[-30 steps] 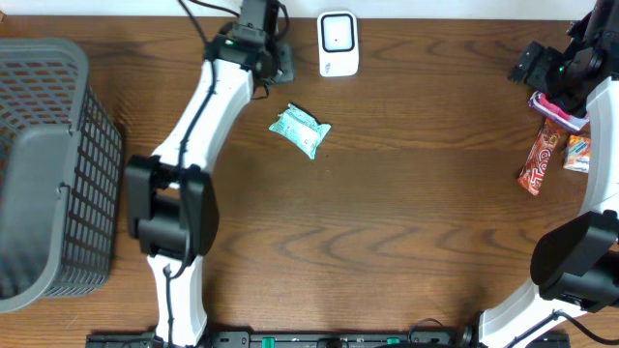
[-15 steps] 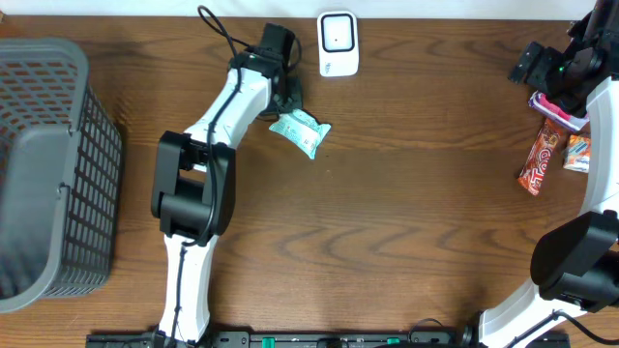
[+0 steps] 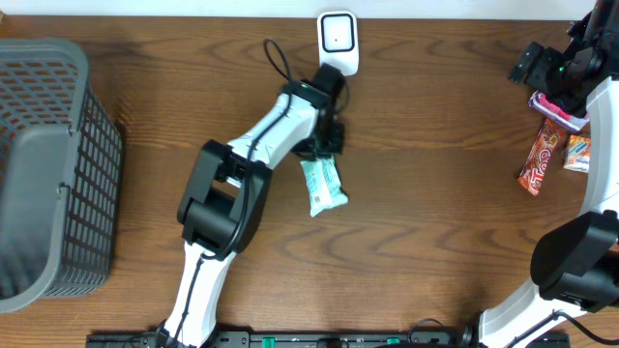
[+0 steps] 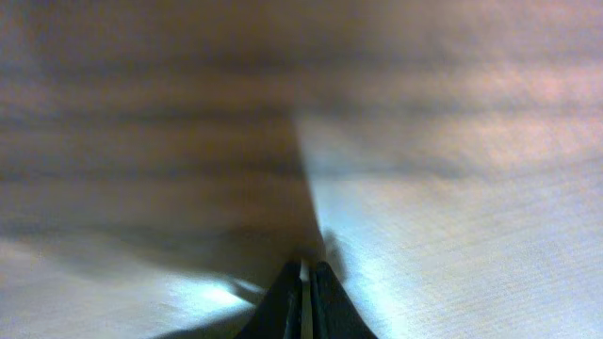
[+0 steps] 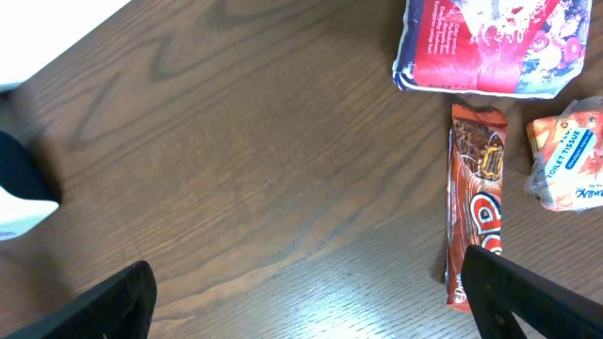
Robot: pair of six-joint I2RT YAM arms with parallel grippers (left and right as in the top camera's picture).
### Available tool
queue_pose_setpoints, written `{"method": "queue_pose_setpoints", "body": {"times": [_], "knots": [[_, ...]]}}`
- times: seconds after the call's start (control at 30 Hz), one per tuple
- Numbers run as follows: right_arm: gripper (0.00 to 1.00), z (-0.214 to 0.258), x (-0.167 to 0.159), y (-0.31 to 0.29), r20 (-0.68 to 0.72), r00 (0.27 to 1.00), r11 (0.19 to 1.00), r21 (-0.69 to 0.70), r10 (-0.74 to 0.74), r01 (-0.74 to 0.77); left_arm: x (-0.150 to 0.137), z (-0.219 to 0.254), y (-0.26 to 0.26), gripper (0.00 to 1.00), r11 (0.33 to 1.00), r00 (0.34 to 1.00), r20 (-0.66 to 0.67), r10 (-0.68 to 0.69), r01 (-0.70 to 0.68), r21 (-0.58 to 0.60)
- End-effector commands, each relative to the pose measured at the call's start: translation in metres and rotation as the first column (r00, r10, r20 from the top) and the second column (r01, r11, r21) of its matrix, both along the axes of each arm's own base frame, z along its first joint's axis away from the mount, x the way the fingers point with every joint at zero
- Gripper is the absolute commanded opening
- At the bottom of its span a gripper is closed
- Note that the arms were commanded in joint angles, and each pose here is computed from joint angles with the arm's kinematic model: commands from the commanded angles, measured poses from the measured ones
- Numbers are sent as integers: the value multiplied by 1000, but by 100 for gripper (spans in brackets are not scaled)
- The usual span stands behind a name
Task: Scan the item barcode
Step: 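Release the green packet and retract the left arm to the basket, then reach the right gripper to the green packet and grasp it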
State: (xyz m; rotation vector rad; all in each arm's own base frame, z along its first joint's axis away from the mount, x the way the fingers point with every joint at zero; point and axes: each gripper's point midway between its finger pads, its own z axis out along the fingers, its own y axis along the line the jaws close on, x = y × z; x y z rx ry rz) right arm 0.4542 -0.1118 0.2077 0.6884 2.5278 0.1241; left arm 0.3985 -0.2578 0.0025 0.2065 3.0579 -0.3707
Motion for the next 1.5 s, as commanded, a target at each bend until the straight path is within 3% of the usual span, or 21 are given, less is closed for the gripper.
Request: {"method": "queue_pose_setpoints", "body": {"times": [0.0, 0.13, 0.17, 0.3, 0.37, 0.43, 0.6, 0.7, 0.8, 0.9, 1.03, 1.17, 1.47], "knots": [[99, -2, -1, -6, -6, 1000, 1000, 2, -22, 22, -7, 37, -11, 7, 998, 999, 34, -26, 28, -56], [99, -2, -1, -7, -6, 1000, 1000, 2, -24, 24, 21, 98, 22, 7, 999, 975, 219, 47, -46, -10], [99, -2, -1, -7, -6, 1000, 1000, 2, -24, 24, 29, 114, 40, 12, 996, 959, 272, 78, -87, 21], [99, -2, -1, -7, -6, 1000, 1000, 2, -23, 23, 39, 168, 117, 70, 963, 901, 384, 200, -254, 93], [99, -2, -1, -6, -6, 1000, 1000, 2, -23, 23, 33, 175, 142, 87, 947, 897, 365, 250, -305, 99], [99, -2, -1, -6, -6, 1000, 1000, 2, -23, 23, 26, 172, 163, 98, 933, 902, 328, 283, -338, 125], [99, -2, 0, -6, 0, 1000, 1000, 6, -25, 25, 4, 155, 193, 98, 909, 918, 222, 330, -372, 188], [99, -1, 3, 14, 11, 1000, 993, 113, -16, 15, -6, 149, 200, 98, 902, 924, 181, 337, -372, 217], [99, -3, -2, 21, -10, 1000, 991, 136, 2, -1, -12, 147, 202, 98, 901, 928, 159, 338, -367, 231], [99, -4, -10, 63, -8, 991, 940, 316, 134, -125, -12, 147, 201, 98, 901, 928, 160, 338, -368, 230], [99, -25, -25, 123, -1, 921, 845, 396, 391, -358, -12, 147, 201, 98, 901, 928, 159, 338, -368, 230], [99, -78, -53, 172, -135, 855, 820, 389, 501, -419, -12, 147, 201, 98, 901, 928, 160, 338, -368, 230], [99, -145, -109, 271, -206, 706, 711, 430, 678, -557, -12, 147, 201, 98, 901, 928, 160, 338, -368, 230]]}}
